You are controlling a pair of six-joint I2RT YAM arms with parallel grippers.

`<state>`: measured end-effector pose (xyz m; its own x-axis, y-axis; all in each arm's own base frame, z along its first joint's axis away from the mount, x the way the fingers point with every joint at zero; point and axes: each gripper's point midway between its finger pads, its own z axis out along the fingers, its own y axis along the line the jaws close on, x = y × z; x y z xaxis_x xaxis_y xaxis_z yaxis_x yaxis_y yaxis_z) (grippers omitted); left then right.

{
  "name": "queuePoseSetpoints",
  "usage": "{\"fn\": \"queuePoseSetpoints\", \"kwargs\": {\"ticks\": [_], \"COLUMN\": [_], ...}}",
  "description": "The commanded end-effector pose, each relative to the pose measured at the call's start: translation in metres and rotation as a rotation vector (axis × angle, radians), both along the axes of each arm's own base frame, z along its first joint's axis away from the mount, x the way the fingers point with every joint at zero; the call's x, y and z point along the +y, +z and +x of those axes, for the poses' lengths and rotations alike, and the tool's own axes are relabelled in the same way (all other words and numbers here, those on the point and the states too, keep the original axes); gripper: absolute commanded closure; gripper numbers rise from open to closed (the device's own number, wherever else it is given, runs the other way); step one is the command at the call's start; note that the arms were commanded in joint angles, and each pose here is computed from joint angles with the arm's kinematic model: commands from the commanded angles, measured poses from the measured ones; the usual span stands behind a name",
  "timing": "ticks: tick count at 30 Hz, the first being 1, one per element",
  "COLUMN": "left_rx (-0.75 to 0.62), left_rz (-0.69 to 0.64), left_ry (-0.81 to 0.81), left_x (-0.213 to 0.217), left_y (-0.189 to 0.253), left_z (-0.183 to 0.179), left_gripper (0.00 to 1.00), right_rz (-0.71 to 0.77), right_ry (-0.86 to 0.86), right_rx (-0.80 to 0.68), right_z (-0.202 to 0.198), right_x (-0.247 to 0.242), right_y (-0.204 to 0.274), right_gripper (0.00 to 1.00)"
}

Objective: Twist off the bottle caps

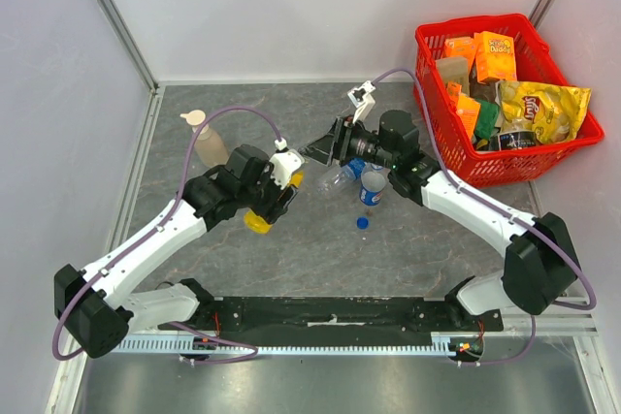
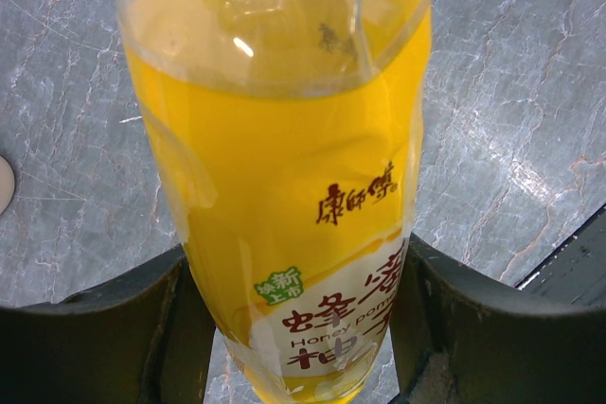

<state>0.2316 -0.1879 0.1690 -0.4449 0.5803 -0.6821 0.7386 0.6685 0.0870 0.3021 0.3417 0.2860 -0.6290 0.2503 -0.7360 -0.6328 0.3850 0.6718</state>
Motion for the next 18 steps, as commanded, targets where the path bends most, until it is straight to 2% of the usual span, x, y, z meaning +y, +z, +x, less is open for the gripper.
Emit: {"fn": "queuePoseSetpoints", "kwargs": {"ticks": [1,12,18], "left_rx": [-0.020,-0.021,-0.021], "left_rz": [-0.033,-0.025,-0.024], "left_ry": [0.028,0.032,0.033], "left_x": [-0.0040,-0.0031,-0.0028], "left_y": [0.0065,0.0052,0.0064], "left_z": [0.0072,0.0083,0.0084], "left_gripper": [0.98,0.98,0.98], "right_rz": [0.028,0.049,0.062], "right_ry": [0.033,0.071,0.084], "right_rx": [-0.024,-0.007,-0.008], "right_z": [-0.0019,-0.0075,-0.0103], "right_x": [0.0082,0.0136,0.0137], "right_y": [0.0177,0.0167,0.0183], "right_gripper": [0.36,0.57,0.88]}}
